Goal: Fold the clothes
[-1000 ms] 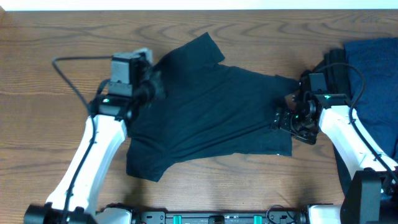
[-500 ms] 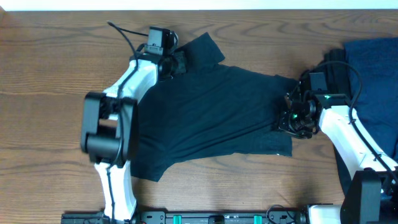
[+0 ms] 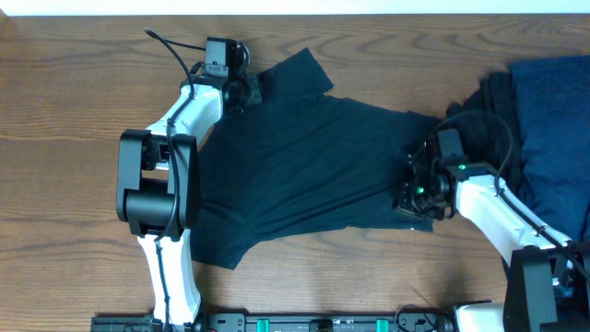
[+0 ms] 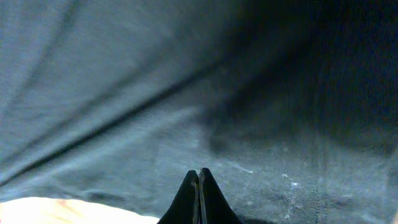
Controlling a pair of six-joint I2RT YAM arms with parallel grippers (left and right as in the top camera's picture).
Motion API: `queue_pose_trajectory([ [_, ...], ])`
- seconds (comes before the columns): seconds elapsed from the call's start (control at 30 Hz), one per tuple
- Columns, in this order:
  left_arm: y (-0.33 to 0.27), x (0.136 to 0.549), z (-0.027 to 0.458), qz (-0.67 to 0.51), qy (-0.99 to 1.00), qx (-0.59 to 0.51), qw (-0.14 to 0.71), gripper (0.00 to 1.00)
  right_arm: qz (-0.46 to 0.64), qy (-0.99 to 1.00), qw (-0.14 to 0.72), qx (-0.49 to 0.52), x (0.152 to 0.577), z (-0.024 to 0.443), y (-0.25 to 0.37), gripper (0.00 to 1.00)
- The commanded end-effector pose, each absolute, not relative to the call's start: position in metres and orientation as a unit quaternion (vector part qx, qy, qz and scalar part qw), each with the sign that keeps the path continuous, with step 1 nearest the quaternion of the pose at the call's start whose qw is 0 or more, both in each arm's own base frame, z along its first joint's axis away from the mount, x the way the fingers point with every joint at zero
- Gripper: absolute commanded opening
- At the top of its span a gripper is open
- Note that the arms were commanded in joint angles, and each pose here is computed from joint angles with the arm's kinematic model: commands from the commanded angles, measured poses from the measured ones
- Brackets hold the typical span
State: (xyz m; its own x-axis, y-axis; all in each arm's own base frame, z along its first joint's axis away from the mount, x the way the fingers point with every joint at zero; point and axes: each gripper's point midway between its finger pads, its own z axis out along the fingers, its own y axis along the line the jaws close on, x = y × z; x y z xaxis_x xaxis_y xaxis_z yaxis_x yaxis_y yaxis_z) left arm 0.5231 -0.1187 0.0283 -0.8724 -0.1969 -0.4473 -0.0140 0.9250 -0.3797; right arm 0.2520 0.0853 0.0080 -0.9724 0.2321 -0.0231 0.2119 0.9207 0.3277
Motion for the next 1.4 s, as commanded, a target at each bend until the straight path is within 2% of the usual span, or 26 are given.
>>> queue_pose_trajectory([
  [0.0,-0.118,0.532,0.039,-0.174,0.947,-0.038,0.269,0.06,0.149,0.980,0.021,0.131,0.242,-0.002,0.081,0.01],
  [0.33,-0.098,0.536,0.032,-0.117,0.952,-0.049,0.279,0.06,0.138,0.981,0.010,0.139,0.227,-0.016,0.076,0.01],
  [0.73,-0.092,0.537,-0.020,-0.097,0.960,-0.056,0.257,0.06,0.135,0.981,0.005,0.140,0.225,-0.016,0.076,0.01],
  [0.97,-0.050,0.542,-0.024,-0.009,0.957,-0.091,0.274,0.06,0.121,0.983,0.001,0.142,0.222,-0.018,0.071,0.01],
  [1.37,0.020,0.554,-0.017,0.008,0.942,-0.153,0.298,0.06,0.095,0.982,-0.004,0.161,0.217,-0.020,0.062,0.01],
])
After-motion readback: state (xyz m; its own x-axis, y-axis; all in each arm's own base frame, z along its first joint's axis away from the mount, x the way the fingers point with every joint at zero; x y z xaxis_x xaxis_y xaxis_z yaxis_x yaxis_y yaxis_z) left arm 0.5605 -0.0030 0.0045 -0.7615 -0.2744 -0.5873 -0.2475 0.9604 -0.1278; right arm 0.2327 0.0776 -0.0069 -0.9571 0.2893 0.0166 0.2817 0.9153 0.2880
